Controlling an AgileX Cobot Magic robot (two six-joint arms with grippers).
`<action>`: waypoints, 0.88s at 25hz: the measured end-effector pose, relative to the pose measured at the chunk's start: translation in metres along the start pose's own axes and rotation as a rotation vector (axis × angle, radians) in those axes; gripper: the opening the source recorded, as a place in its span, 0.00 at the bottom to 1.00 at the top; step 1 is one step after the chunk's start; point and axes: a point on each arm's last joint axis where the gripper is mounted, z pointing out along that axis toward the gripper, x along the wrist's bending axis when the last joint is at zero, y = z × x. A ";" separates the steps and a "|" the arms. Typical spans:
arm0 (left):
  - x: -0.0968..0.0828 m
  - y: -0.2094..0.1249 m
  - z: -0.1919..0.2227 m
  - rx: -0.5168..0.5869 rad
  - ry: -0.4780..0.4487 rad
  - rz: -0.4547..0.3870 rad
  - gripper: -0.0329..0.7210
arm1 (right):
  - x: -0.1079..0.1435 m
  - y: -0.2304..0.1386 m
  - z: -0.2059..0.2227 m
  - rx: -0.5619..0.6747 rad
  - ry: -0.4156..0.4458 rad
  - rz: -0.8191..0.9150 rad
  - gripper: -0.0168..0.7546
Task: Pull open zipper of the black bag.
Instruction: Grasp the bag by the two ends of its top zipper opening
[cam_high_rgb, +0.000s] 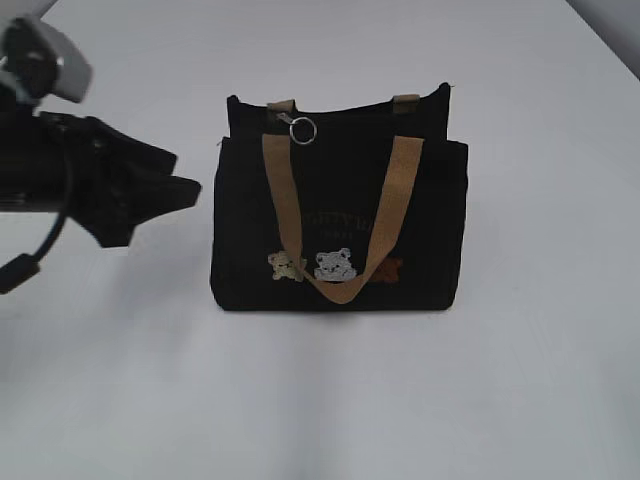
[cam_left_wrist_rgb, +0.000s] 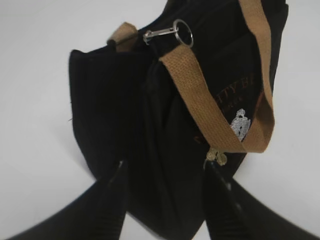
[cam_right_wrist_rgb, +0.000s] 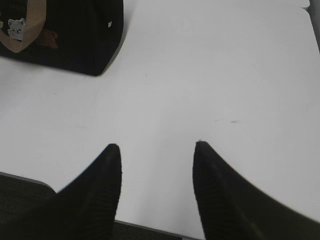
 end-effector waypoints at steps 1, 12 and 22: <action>0.003 -0.001 0.014 0.008 -0.020 -0.001 0.55 | 0.000 0.000 0.000 0.000 0.001 0.000 0.50; 0.015 -0.007 0.101 0.040 -0.139 -0.012 0.14 | 0.011 0.105 0.108 -0.101 0.456 -0.132 0.50; 0.015 -0.007 0.103 0.034 -0.144 -0.015 0.13 | 0.082 0.185 0.309 -0.070 0.690 -0.412 0.50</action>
